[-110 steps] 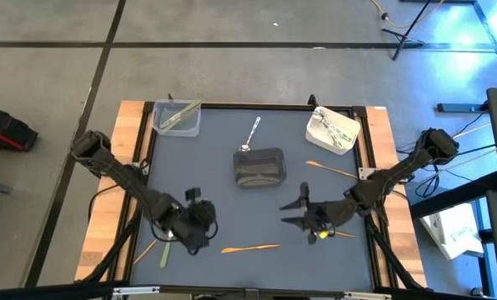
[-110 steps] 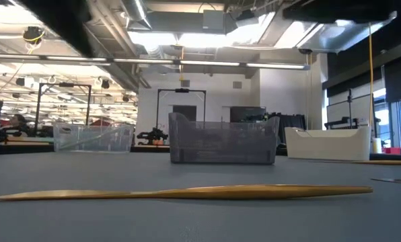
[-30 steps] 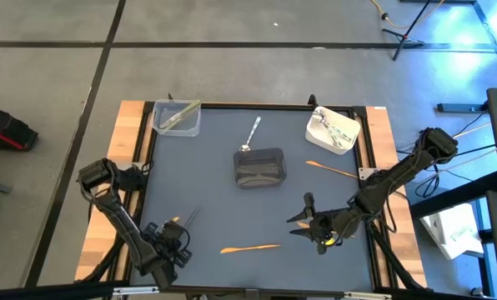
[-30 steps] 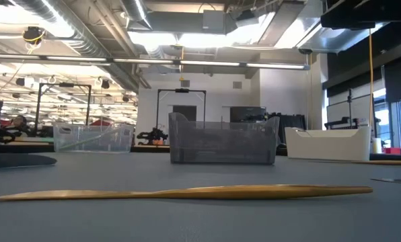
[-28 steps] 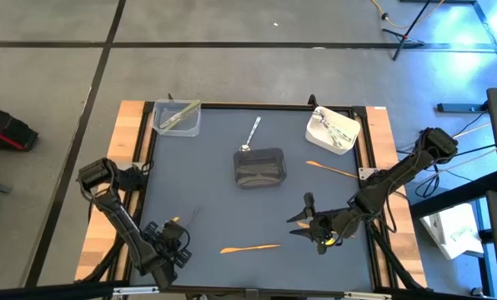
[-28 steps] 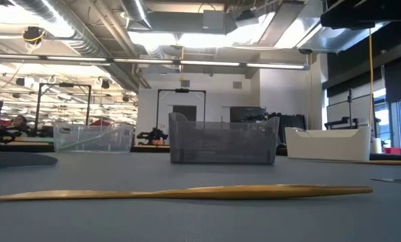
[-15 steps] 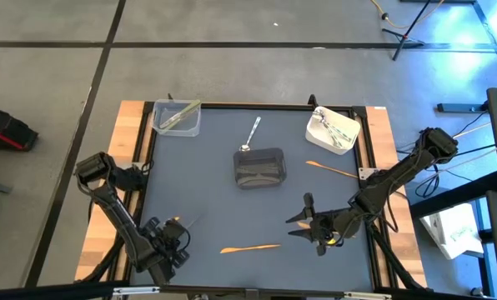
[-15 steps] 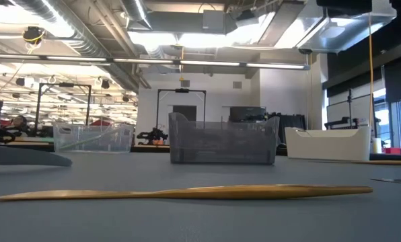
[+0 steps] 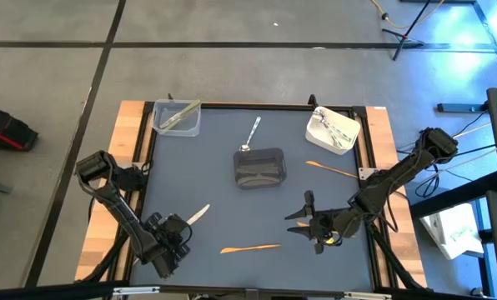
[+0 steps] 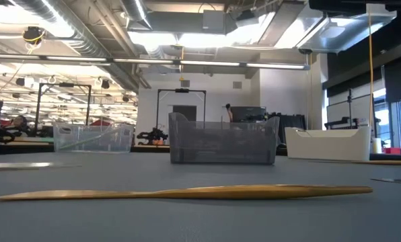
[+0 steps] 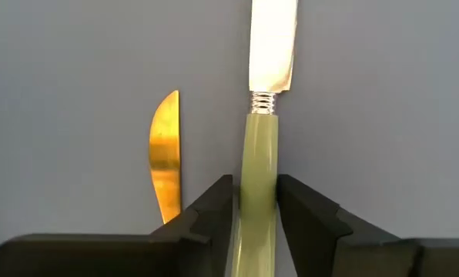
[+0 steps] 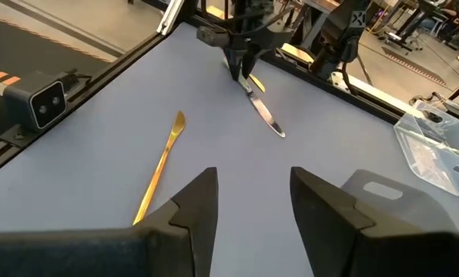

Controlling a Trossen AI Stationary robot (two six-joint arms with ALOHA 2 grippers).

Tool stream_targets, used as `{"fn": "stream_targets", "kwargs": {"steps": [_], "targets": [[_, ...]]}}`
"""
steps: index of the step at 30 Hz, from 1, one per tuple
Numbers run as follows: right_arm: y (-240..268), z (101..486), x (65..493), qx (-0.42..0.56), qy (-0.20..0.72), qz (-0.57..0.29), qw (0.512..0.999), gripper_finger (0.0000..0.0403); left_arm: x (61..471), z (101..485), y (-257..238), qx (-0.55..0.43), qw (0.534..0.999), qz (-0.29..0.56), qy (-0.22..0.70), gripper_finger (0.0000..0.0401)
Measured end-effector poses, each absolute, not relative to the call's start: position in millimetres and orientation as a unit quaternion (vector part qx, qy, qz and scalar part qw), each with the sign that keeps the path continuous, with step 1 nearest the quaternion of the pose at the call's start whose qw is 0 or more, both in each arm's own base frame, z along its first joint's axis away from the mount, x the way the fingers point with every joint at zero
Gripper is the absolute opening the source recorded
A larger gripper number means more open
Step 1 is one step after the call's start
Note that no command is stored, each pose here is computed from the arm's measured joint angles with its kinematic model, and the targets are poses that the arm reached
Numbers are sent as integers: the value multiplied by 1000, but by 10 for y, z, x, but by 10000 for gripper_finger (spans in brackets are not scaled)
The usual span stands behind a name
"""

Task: Sort silverware by color (type)
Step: Put the green knife into the transparent bin

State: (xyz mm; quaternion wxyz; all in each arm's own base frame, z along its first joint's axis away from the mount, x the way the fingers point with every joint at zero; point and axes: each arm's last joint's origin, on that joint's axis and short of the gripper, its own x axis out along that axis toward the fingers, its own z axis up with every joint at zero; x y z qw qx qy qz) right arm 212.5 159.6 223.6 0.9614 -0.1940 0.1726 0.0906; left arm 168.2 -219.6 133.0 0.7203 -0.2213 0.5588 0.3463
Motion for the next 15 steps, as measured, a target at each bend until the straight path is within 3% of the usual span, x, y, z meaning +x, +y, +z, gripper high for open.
{"fn": "stream_targets", "kwargs": {"steps": [7, 15], "targets": [[1595, 2232, 2124, -195, 175, 91, 961, 154, 1662, 1288, -2160, -206, 722, 344, 564, 108], [1595, 2232, 2124, -195, 175, 91, 961, 154, 1666, 1284, -2159, -185, 731, 329, 568, 45]]}}
